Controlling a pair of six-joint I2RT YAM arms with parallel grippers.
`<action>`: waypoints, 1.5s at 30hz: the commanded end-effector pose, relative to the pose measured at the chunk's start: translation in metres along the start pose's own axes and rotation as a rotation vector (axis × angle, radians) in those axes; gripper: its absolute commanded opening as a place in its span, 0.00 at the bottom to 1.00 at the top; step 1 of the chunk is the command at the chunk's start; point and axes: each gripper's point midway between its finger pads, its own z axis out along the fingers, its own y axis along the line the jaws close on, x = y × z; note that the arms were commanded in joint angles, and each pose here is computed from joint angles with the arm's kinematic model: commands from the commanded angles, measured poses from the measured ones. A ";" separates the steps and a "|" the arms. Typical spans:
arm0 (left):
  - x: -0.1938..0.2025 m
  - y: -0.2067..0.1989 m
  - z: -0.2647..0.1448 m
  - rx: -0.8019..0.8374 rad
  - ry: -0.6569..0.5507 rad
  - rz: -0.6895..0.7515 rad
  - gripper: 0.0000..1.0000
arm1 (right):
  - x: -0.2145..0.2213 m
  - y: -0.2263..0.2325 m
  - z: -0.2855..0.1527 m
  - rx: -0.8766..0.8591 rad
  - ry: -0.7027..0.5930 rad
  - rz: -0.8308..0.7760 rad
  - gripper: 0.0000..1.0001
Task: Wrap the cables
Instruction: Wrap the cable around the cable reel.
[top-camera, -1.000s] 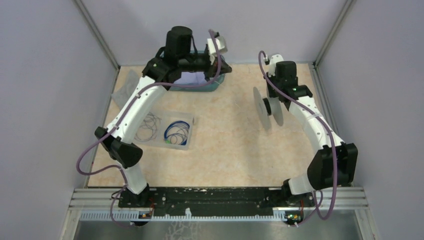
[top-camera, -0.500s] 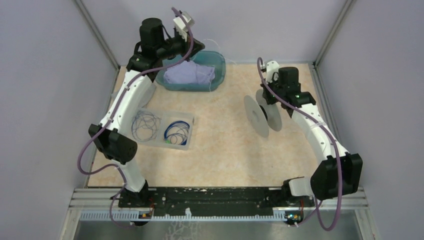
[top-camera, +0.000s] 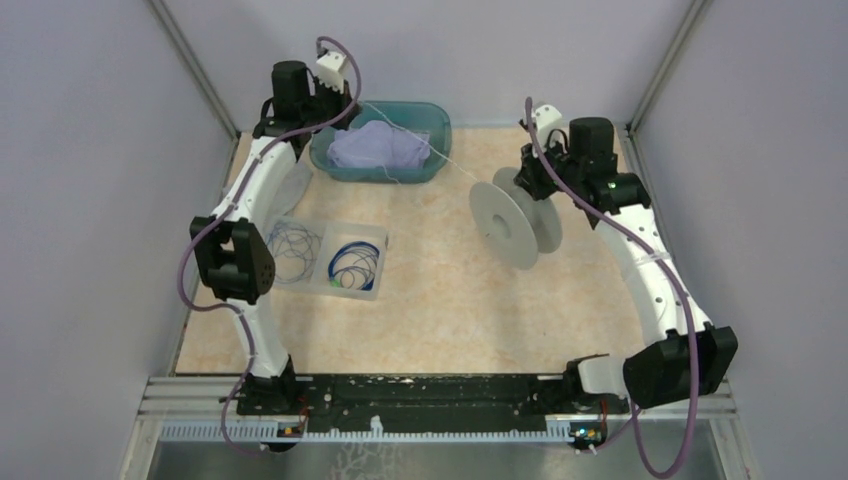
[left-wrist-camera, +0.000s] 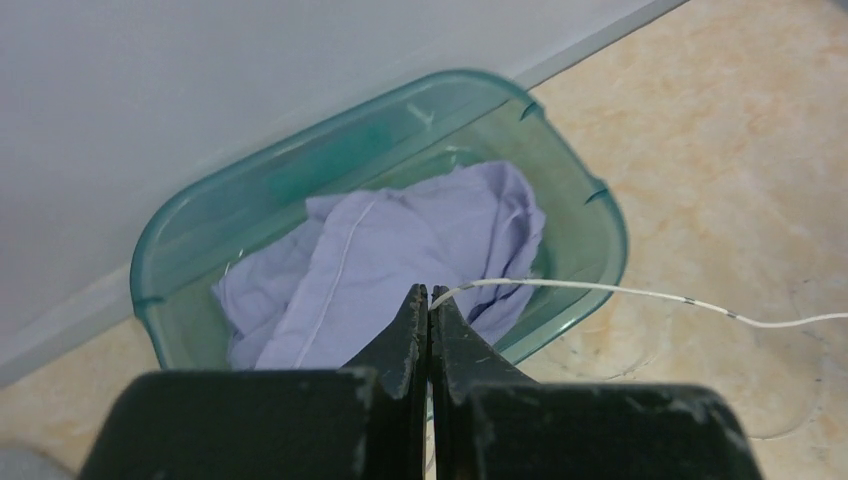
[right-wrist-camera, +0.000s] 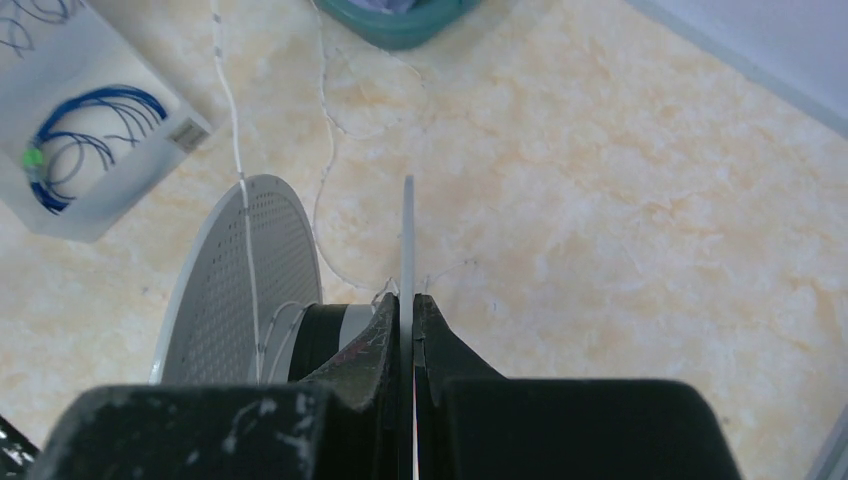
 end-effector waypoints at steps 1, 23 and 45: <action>0.027 0.031 0.010 -0.083 0.036 0.007 0.01 | -0.072 0.021 -0.046 -0.078 -0.207 -0.042 0.00; 0.168 -0.111 0.015 0.226 0.291 0.145 0.00 | -0.180 -0.015 -0.083 0.036 -0.375 0.190 0.00; 0.211 -0.297 -0.060 0.782 0.259 0.456 0.00 | -0.176 -0.092 -0.038 0.350 -0.429 0.322 0.00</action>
